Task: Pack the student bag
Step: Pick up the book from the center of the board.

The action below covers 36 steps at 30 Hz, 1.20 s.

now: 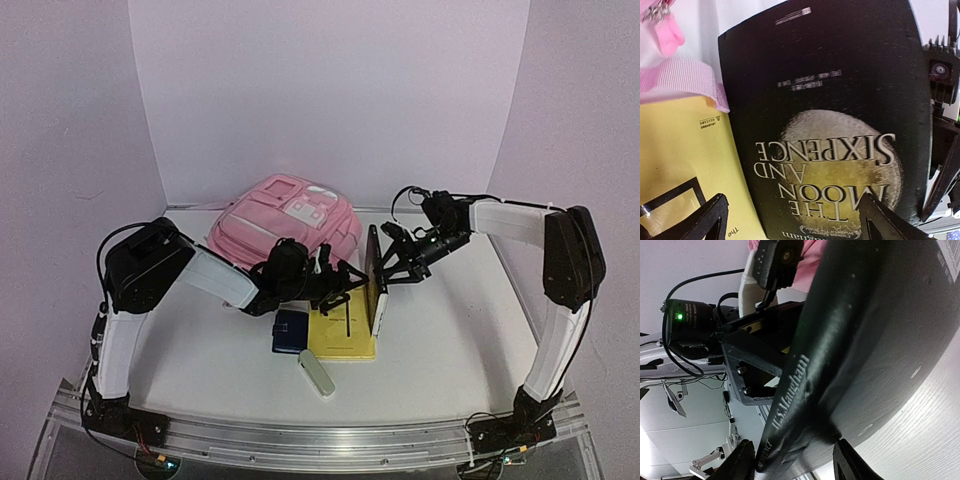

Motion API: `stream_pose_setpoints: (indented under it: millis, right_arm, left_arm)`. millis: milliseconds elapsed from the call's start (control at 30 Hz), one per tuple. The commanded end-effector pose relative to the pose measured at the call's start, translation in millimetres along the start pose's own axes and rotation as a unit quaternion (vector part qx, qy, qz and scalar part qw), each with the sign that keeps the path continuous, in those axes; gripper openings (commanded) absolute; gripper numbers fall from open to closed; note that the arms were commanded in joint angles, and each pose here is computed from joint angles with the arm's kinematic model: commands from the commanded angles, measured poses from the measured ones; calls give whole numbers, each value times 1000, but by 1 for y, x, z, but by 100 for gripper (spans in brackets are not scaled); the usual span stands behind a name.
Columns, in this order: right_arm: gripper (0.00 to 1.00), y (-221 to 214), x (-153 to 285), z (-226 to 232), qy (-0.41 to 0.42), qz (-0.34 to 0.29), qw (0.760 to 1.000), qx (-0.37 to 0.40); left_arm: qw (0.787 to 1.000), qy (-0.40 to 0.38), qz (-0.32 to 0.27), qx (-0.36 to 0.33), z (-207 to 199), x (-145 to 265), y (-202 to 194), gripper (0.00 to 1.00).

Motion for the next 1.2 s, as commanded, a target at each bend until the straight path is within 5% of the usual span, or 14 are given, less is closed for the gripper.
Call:
stream_pose_setpoints:
  millis: [0,367,633,833,1167]
  right_arm:
    - [53,4,0,-20,-103,4,995,-3]
    - [72,-2,25,-17,-157,-3,988,-5]
    - [38,-6,34,-42,-234,7,972,-24]
    - [0,3,57,-47,-243,-21,969,-36]
    - [0,33,118,32,-263,-86,948,156]
  left_arm:
    - [997,-37,-9,-67,-54,6,8,87]
    - [992,20,39,-122,-57,-31,-5,82]
    - [991,43,-38,-124,-57,0,4,85]
    - [985,55,-48,-157,-75,14,8,95]
    - [974,35,-81,-209,-120,62,22,100]
Point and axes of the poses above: each gripper's point midway between its finger pads, its own x axis back along the fingers, its own z axis along the line the jaws close on, y = z × x, the point moved 5 cm from there along x, back along the fingers, and after that the axes turned 10 degrees about x, right-handed, at the moved point
